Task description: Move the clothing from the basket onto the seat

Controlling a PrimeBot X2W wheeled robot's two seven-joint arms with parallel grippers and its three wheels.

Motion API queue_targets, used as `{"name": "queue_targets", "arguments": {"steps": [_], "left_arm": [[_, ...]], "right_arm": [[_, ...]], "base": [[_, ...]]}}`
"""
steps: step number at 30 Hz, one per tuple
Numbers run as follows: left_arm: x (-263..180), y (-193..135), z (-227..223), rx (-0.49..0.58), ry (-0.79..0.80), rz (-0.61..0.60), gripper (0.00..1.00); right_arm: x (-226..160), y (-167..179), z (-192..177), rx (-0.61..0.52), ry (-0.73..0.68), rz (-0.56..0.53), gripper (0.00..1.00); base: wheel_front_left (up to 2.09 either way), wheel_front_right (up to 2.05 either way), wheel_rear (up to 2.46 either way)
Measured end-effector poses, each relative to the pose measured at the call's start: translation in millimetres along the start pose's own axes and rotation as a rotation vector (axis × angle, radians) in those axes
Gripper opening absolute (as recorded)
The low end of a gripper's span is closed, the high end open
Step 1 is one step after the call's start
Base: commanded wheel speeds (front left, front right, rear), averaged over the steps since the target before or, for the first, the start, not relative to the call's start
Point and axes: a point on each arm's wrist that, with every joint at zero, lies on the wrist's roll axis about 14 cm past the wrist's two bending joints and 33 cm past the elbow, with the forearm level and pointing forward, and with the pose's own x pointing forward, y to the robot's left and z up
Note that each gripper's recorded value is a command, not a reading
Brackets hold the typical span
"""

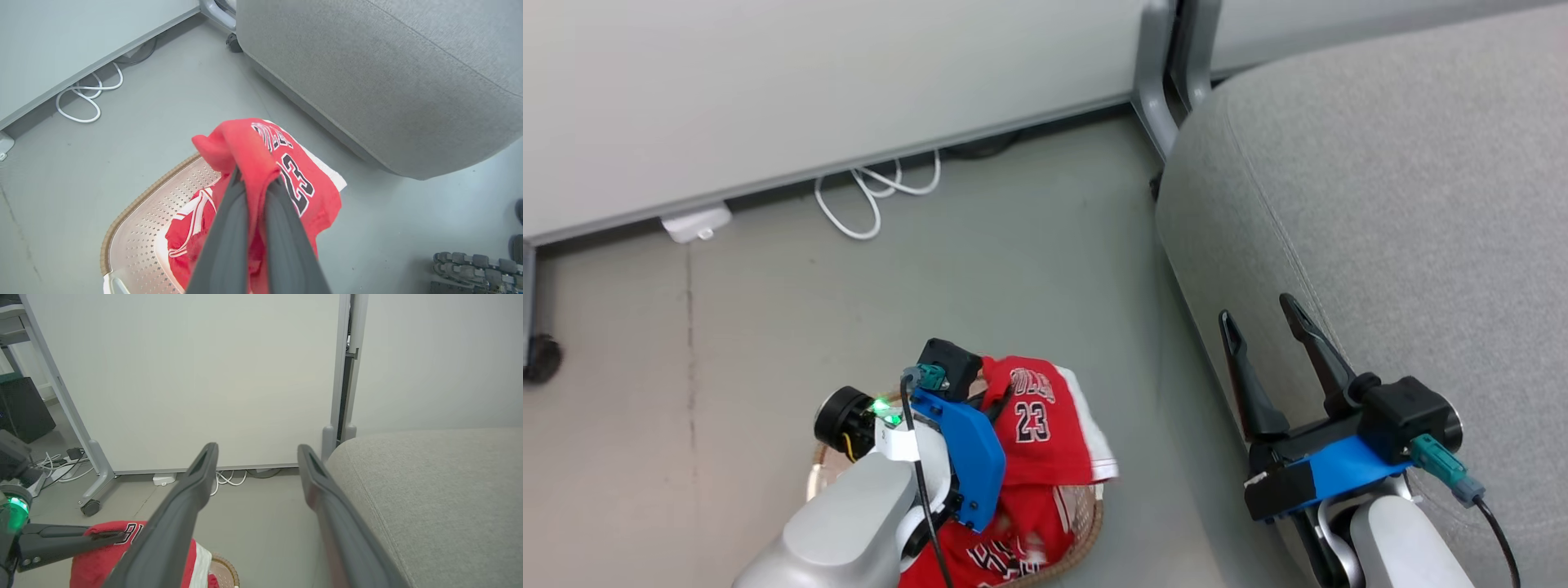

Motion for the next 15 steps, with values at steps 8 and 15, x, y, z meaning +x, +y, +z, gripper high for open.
{"name": "queue_targets", "arguments": {"steps": [8, 15], "left_arm": [[-27.0, -17.0, 43.6, -0.020, -0.176, 0.000, 0.00], [-44.7, -31.6, 78.0, -0.003, -0.284, -0.006, 0.00]], "right_arm": [[-8.6, 18.7, 20.3, -0.010, -0.050, 0.046, 1.00], [-18.2, 31.9, 27.1, -0.019, -0.062, 0.078, 1.00]], "base": [[0.00, 0.00, 0.00], [0.00, 0.00, 0.00]]}}
